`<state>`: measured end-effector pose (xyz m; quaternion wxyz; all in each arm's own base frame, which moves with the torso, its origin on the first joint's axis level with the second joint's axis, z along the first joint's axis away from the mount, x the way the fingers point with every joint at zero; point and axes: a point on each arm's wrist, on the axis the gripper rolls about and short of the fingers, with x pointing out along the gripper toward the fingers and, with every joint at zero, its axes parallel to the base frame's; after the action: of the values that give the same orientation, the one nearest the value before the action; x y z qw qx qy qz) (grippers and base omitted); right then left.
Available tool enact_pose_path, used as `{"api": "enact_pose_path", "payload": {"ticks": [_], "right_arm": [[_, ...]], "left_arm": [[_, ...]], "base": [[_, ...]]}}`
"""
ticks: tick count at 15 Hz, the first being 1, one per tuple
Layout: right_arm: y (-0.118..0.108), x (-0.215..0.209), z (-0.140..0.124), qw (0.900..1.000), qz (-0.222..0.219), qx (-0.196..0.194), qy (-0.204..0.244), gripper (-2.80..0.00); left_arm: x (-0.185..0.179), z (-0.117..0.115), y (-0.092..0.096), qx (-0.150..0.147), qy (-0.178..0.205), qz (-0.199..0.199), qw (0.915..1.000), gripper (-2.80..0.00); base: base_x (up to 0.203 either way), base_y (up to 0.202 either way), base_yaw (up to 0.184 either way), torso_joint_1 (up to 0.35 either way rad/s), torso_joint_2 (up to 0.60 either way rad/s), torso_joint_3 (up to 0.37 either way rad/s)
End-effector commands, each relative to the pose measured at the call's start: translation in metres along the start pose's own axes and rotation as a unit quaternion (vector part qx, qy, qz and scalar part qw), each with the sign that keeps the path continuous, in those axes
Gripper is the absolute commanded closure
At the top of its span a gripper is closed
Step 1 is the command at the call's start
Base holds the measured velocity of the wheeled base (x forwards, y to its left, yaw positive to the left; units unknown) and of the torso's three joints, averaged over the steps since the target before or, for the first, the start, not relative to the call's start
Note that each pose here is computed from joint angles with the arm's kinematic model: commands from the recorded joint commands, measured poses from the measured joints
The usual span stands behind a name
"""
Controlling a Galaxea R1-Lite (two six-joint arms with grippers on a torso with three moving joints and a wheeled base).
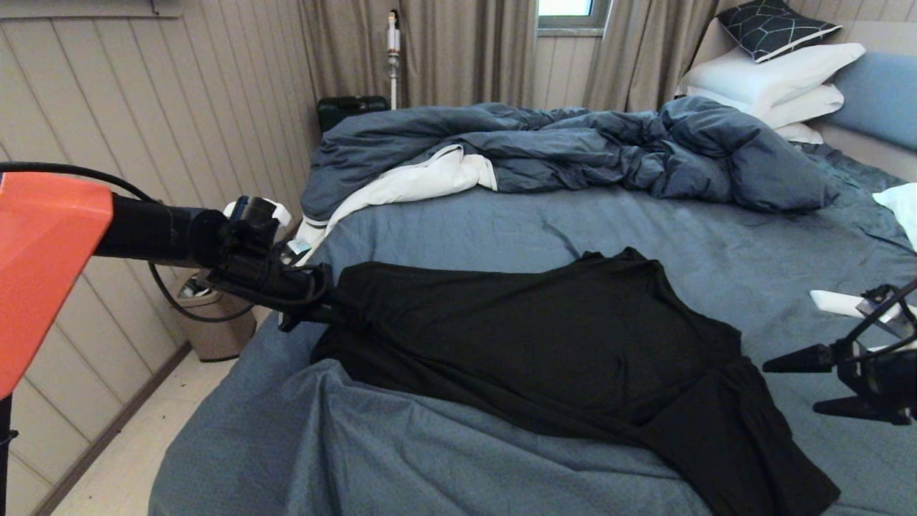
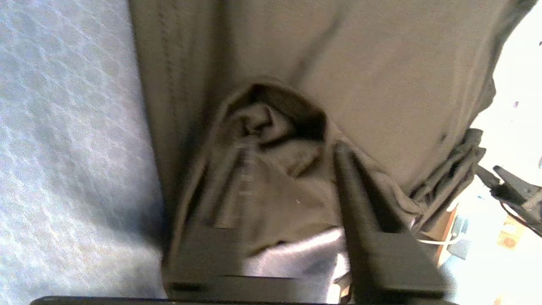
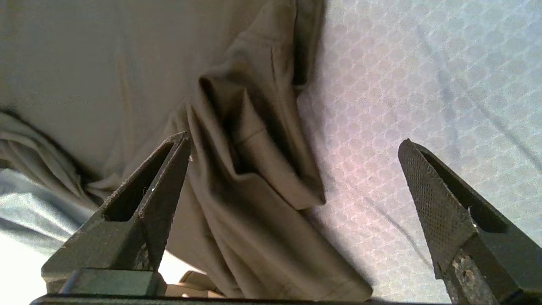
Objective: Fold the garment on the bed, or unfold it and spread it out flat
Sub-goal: Fold the black T-shirt
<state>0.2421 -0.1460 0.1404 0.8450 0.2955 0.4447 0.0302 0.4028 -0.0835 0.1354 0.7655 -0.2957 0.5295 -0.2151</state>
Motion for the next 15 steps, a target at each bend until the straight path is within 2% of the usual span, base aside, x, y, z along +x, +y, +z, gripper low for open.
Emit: {"api": "enact_pose_path", "payload": {"ticks": [1,4,6,11,15], "right_arm": [[0.0,0.0,-0.002,1.0,0.003,0.002,0.003,-2.8],[0.002,-0.002,-0.001,1.0,0.011,0.0,-0.002,-2.8],[0.004,-0.004,0.0,1.0,0.015,-0.004,-0.006,-2.8],[0.006,-0.005,-0.002,0.999,0.042,-0.005,-0.008,-2.8],[0.003,-0.003,-0.005,0.999,0.053,0.003,-0.002,-2.8]], "left_arm": [[-0.011,-0.002,-0.008,0.004,-0.007,-0.006,0.9999,-2.8],[-0.04,-0.013,-0.025,0.013,-0.024,-0.017,0.9995,-2.8],[-0.055,-0.028,-0.03,0.012,-0.018,-0.017,0.9996,-2.8],[-0.056,-0.064,-0.015,-0.01,0.021,0.004,0.9997,-2.8],[-0.043,-0.076,0.002,-0.025,0.041,0.018,0.9987,-2.8]], "base": [[0.0,0.0,0.0,0.0,0.0,0.0],[0.0,0.0,0.0,0.0,0.0,0.0],[0.0,0.0,0.0,0.0,0.0,0.0],[0.0,0.0,0.0,0.0,0.0,0.0],[0.0,0.0,0.0,0.0,0.0,0.0]]}}
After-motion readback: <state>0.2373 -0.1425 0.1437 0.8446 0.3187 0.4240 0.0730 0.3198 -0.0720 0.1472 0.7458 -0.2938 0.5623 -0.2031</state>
